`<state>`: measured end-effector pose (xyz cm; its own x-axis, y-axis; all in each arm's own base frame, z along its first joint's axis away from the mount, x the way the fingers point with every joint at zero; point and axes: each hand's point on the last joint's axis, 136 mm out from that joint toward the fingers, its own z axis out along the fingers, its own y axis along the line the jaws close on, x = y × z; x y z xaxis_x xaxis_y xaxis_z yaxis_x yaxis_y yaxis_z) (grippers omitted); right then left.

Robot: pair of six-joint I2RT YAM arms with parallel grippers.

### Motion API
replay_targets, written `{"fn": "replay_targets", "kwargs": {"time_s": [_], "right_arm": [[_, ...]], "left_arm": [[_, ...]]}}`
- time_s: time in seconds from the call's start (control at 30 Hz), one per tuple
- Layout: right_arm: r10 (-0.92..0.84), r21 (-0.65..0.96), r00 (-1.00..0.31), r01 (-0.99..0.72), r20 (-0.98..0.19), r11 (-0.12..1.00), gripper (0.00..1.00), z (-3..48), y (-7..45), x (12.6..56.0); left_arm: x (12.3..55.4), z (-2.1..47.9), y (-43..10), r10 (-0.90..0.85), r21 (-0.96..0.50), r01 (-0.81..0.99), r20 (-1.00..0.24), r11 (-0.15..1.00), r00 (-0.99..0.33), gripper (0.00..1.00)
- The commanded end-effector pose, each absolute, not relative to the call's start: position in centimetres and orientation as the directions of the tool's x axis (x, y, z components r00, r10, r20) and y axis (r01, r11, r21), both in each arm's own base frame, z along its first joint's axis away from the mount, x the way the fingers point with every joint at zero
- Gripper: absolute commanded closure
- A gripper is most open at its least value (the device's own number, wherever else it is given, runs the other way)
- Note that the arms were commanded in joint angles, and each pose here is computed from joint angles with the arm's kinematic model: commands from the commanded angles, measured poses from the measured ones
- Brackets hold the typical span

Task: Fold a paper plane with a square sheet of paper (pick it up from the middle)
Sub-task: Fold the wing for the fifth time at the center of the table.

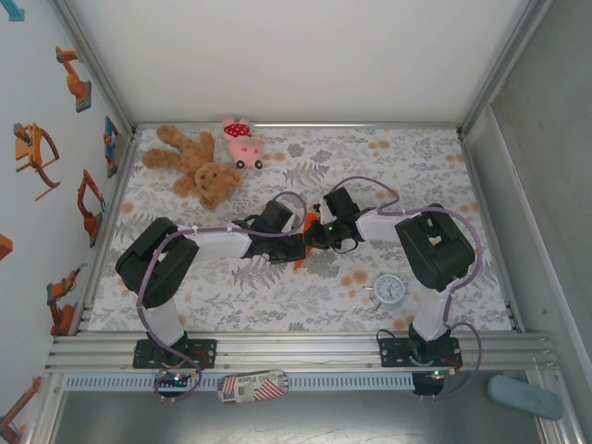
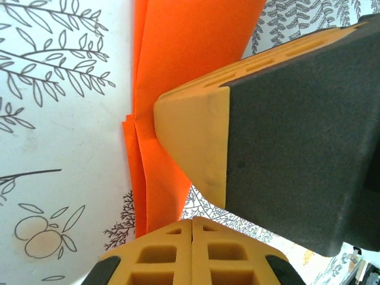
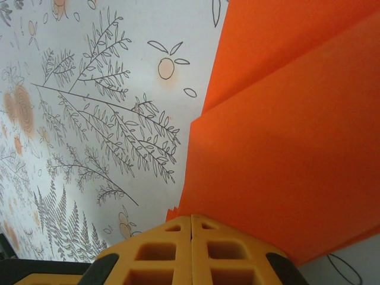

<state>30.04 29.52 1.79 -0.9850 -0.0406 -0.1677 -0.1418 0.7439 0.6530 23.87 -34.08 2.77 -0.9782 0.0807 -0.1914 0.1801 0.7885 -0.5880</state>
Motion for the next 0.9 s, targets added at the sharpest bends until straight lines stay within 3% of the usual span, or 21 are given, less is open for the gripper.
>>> {"fn": "replay_targets", "kwargs": {"time_s": [0.0, 0.87], "right_arm": [[-0.037, 0.624, -0.991, -0.111, -0.131, 0.773, 0.94, 0.1, 28.9, 29.6], [-0.032, 0.613, -0.991, -0.105, -0.128, 0.783, 0.95, -0.2, 28.7, 29.6]], "left_arm": [[23.4, 1.9, -33.8, 0.060, -0.572, 0.132, -0.143, 0.809, -0.988, 0.99], [22.0, 0.5, -32.8, 0.032, -0.558, 0.089, -0.111, 0.825, -0.993, 0.99]]}}
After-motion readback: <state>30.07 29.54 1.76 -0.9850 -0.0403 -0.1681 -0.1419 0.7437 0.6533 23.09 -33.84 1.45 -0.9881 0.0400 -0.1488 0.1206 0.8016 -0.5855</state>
